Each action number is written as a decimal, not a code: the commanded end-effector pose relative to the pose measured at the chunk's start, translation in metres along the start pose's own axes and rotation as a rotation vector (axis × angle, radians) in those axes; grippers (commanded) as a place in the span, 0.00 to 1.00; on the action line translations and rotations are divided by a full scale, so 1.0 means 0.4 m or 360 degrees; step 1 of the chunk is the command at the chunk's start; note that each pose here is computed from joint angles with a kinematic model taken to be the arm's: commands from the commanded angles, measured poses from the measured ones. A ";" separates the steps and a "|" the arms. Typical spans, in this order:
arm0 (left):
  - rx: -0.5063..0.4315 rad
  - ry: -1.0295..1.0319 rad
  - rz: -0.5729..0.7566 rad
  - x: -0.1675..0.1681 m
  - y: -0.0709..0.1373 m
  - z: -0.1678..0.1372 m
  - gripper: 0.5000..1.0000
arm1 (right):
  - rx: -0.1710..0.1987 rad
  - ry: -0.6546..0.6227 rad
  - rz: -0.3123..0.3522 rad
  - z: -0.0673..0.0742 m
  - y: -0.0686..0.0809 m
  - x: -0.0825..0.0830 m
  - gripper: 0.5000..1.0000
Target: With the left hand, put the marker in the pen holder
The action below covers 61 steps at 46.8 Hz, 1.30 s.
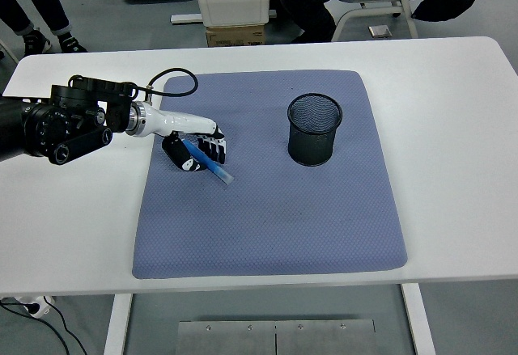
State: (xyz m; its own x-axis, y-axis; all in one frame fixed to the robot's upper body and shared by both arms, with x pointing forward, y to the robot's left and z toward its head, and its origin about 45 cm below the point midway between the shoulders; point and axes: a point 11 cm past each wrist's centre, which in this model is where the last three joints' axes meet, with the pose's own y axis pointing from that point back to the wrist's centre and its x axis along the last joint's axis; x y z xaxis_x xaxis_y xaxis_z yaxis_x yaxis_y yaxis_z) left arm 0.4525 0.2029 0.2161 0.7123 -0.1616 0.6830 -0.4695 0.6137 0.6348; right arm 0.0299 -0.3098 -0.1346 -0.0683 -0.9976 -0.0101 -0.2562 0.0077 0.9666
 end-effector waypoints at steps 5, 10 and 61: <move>0.0000 0.0000 0.0000 0.000 0.000 0.000 0.17 | 0.0000 0.0000 0.0000 0.000 0.000 0.000 1.00; 0.0000 0.0001 -0.0002 0.000 0.000 0.000 0.14 | 0.0000 0.0000 0.0000 0.000 0.000 0.000 1.00; -0.0024 0.0029 0.0090 0.049 0.015 0.011 0.00 | 0.0000 0.0000 0.0002 0.000 0.000 0.000 1.00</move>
State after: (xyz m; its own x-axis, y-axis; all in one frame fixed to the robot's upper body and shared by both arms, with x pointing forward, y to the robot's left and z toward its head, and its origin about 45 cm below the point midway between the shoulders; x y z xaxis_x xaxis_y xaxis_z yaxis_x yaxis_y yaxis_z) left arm 0.4600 0.2007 0.2320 0.6983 -0.1207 0.7055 -0.4961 0.6289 0.5987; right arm 0.0300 -0.3098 -0.1346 -0.0685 -0.9976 -0.0102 -0.2563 0.0078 0.9666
